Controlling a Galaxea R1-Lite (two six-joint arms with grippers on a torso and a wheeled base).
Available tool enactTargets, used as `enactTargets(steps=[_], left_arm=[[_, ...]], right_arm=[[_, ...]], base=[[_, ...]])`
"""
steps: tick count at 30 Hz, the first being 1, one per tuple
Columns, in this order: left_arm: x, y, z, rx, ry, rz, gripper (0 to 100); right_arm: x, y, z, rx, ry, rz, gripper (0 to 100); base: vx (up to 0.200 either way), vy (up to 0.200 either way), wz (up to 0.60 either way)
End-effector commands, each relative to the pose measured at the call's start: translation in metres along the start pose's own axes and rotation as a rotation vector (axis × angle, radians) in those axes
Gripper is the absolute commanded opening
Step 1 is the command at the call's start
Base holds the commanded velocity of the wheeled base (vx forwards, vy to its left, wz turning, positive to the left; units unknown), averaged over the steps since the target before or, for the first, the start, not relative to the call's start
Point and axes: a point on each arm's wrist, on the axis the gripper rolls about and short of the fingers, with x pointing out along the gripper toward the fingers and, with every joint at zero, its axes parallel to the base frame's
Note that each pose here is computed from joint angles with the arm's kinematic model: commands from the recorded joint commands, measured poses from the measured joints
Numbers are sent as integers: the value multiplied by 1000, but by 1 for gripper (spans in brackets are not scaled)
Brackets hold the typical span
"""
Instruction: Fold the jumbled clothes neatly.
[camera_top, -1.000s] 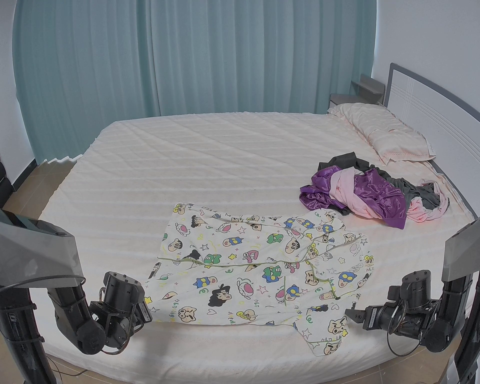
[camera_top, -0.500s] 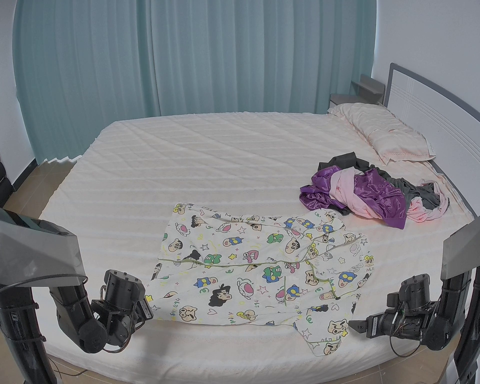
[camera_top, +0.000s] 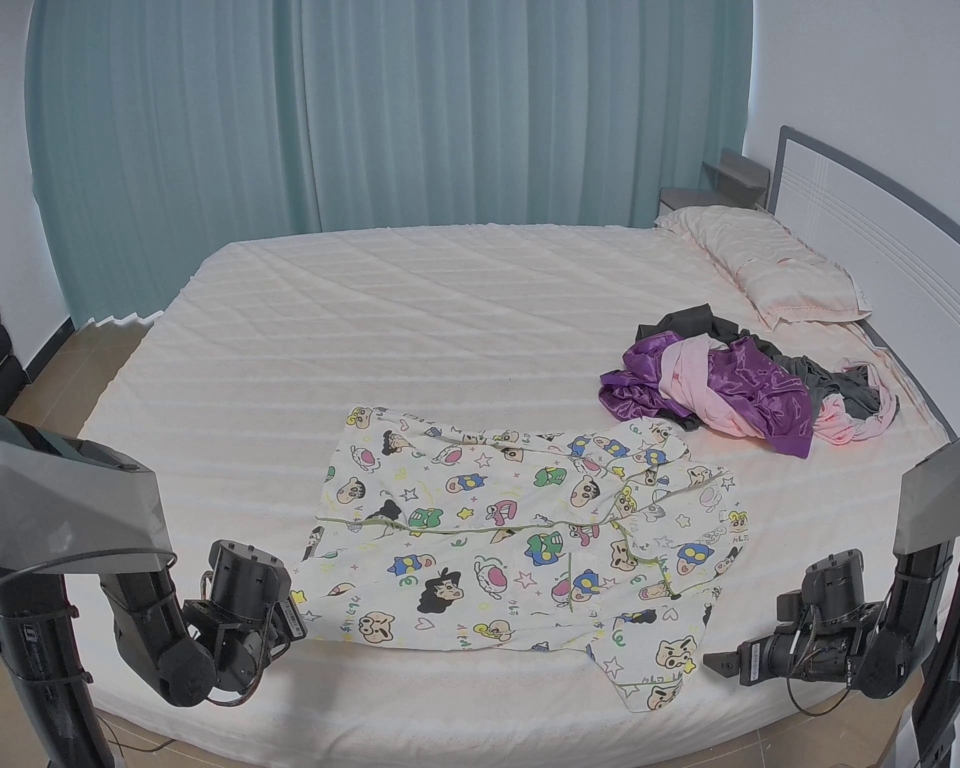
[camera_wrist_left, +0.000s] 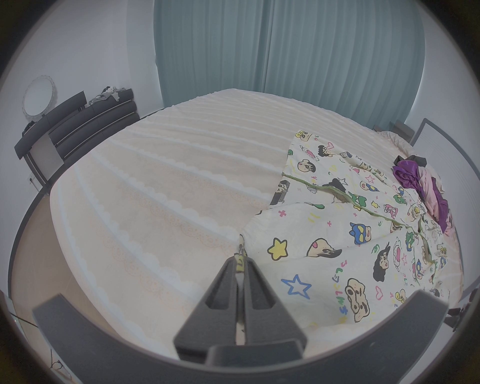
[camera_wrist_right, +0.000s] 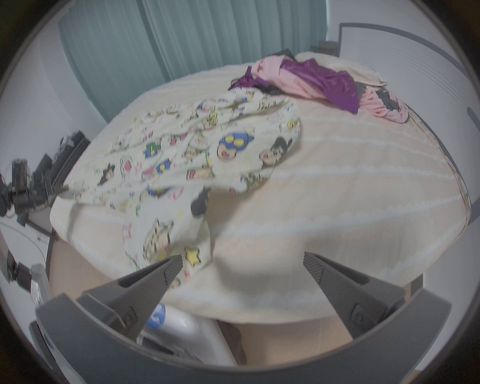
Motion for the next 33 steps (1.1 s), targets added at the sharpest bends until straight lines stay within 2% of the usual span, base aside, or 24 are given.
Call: enactTargets(steps=[1, 6, 11, 18, 31, 32, 33], left_arm=[[0, 0, 0, 1, 0, 3, 0], [0, 0, -1, 2, 1, 4, 0], [0, 0, 0, 1, 0, 3, 0], [-1, 2, -2, 4, 5, 9, 0], [-1, 2, -2, 2, 5, 9, 0], [-1, 2, -2, 2, 5, 9, 0], [-1, 2, -2, 1, 5, 9, 0]], right_arm=[[-2, -1, -10, -46, 76, -8, 100], [4, 0, -13, -59, 92, -6, 100], [19, 6, -7, -73, 37, 20, 100], [44, 19, -8, -107, 49, 48, 100], [53, 35, -1, -147, 8, 91, 100], [53, 36, -1, -148, 7, 92, 0], [53, 36, -1, -150, 10, 92, 0]], base=[[0, 0, 0], [0, 0, 0], [0, 0, 0], [0, 0, 0], [0, 0, 0], [0, 0, 0], [0, 0, 0]])
